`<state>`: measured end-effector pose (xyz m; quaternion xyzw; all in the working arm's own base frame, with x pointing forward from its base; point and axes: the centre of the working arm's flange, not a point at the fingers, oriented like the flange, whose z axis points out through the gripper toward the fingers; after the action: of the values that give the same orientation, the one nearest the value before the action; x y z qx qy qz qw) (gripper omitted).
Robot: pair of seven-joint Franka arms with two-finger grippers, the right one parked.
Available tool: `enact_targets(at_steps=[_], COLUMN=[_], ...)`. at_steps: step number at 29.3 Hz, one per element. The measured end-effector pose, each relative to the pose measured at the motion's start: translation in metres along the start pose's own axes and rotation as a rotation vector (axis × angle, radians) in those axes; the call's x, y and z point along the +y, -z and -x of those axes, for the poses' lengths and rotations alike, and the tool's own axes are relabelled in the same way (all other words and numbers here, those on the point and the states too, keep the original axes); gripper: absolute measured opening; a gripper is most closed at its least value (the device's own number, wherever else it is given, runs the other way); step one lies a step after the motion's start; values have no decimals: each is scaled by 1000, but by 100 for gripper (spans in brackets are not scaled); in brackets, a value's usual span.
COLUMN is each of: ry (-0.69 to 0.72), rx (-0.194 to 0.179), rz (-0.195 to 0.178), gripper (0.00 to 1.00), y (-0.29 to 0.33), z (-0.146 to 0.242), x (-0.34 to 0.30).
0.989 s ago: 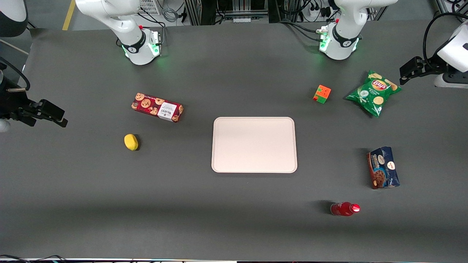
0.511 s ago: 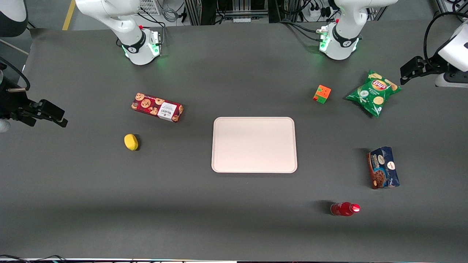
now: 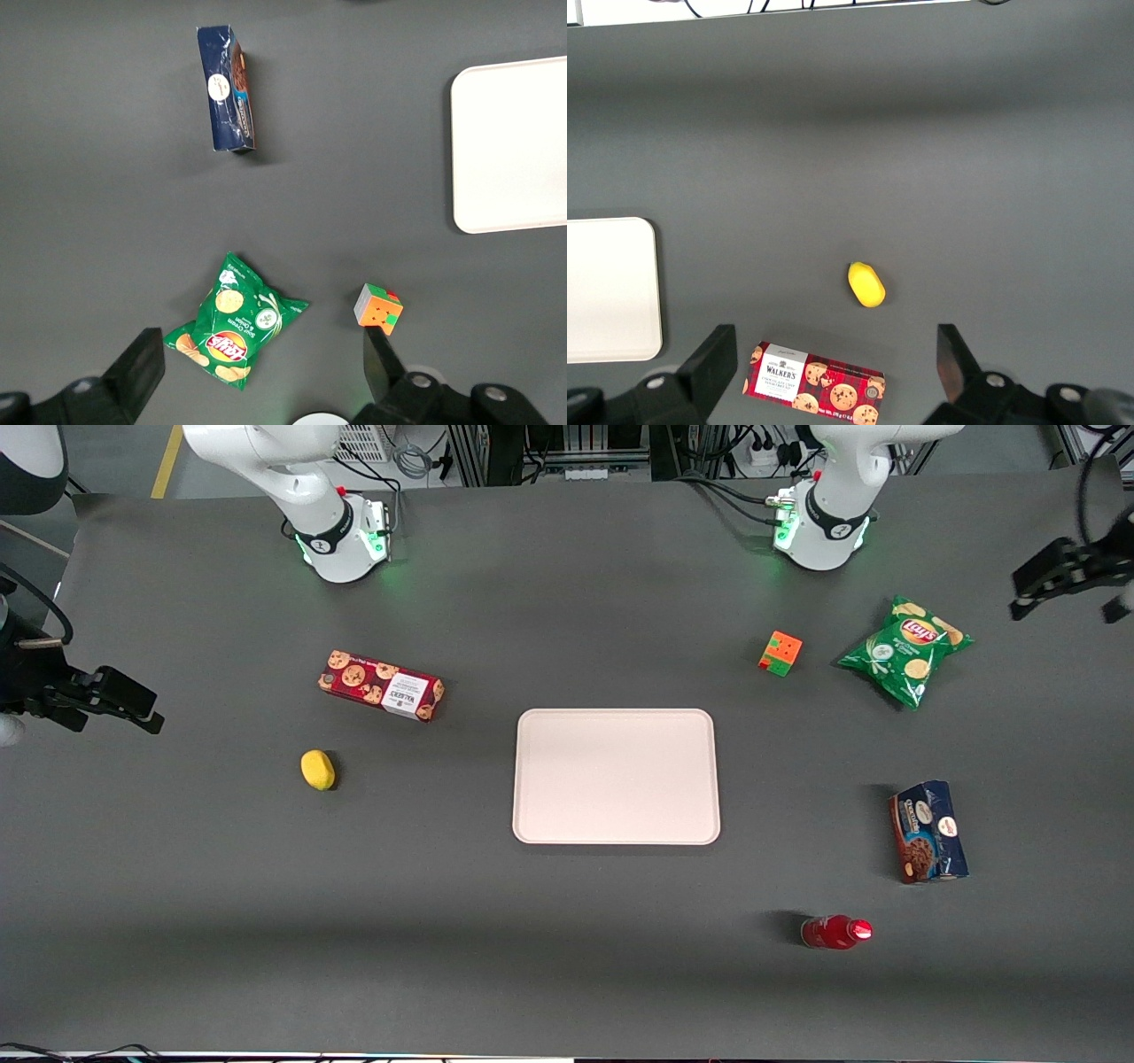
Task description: Place cookie box on tray
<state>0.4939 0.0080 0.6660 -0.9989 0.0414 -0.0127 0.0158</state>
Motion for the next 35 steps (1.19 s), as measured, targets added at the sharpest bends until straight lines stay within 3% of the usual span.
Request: enact_targets(at_steps=[6, 13, 21, 25, 31, 35], ry=[26, 42, 28, 24, 20, 16], rx=[-3, -106, -168, -172, -139, -148], rz=[0, 8, 9, 7, 0, -11], gripper=[100, 100, 100, 100, 100, 100], y=[10, -64, -196, -243, -293, -318], z=[-24, -71, -135, -152, -171, -175], x=[-17, -35, -37, -37, -39, -41])
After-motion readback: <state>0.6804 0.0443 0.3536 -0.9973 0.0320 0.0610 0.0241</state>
